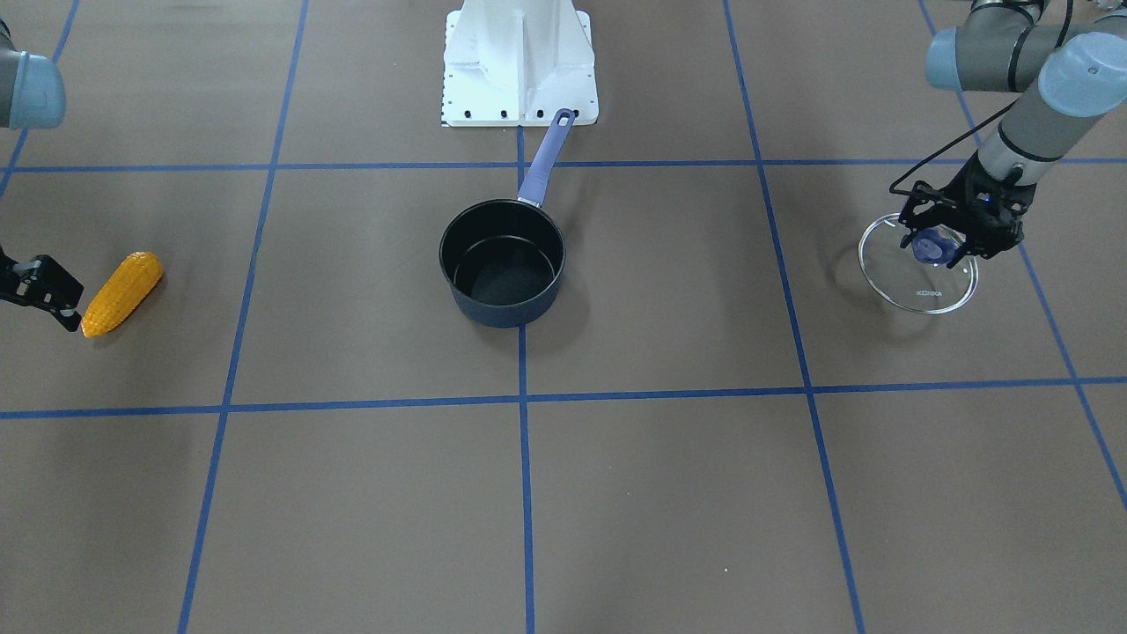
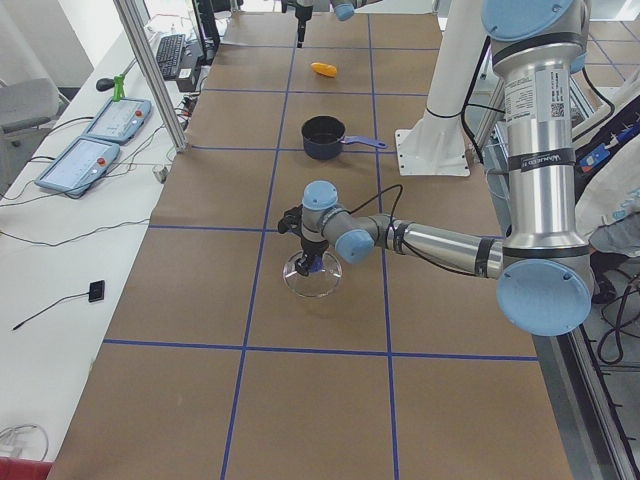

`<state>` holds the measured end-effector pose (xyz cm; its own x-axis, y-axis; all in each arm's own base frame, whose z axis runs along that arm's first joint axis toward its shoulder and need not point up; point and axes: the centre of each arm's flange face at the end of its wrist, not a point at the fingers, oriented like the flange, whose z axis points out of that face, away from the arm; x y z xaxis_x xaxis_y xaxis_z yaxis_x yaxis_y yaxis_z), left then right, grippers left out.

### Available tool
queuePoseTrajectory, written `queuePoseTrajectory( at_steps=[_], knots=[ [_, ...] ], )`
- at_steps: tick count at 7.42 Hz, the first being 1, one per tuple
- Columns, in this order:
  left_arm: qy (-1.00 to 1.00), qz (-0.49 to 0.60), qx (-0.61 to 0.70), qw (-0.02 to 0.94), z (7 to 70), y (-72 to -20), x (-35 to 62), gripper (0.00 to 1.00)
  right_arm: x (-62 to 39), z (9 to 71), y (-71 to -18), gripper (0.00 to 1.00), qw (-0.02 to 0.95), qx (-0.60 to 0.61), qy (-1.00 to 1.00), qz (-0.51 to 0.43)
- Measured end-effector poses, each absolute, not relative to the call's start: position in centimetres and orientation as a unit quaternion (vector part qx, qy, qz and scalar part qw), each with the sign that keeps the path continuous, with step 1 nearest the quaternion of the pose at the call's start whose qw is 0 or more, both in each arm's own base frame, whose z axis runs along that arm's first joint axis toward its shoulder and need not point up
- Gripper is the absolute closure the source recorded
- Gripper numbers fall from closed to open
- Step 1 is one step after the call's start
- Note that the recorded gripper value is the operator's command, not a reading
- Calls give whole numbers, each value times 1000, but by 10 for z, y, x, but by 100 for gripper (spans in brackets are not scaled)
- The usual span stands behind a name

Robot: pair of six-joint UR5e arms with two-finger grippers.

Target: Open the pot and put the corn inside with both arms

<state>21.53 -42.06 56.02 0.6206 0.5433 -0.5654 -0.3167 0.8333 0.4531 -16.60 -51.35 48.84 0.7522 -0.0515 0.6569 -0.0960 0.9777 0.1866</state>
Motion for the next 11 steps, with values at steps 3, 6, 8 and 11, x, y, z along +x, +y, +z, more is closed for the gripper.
queuePoseTrajectory(
  at_steps=[3, 6, 8, 11],
  knots=[
    [361, 245, 149, 887, 576, -423, 221, 34, -166, 488, -513, 0, 930, 105, -352, 12],
    [365, 245, 158, 884, 595, -432, 229, 2, -166, 489, -514, 0, 931, 107, -349, 13],
    [373, 245, 168, 879, 598, -438, 232, 2, -165, 489, -514, 0, 931, 107, -348, 13],
    [398, 212, 155, 879, 577, -469, 184, 2, -165, 490, -513, 0, 931, 106, -349, 13]
  ],
)
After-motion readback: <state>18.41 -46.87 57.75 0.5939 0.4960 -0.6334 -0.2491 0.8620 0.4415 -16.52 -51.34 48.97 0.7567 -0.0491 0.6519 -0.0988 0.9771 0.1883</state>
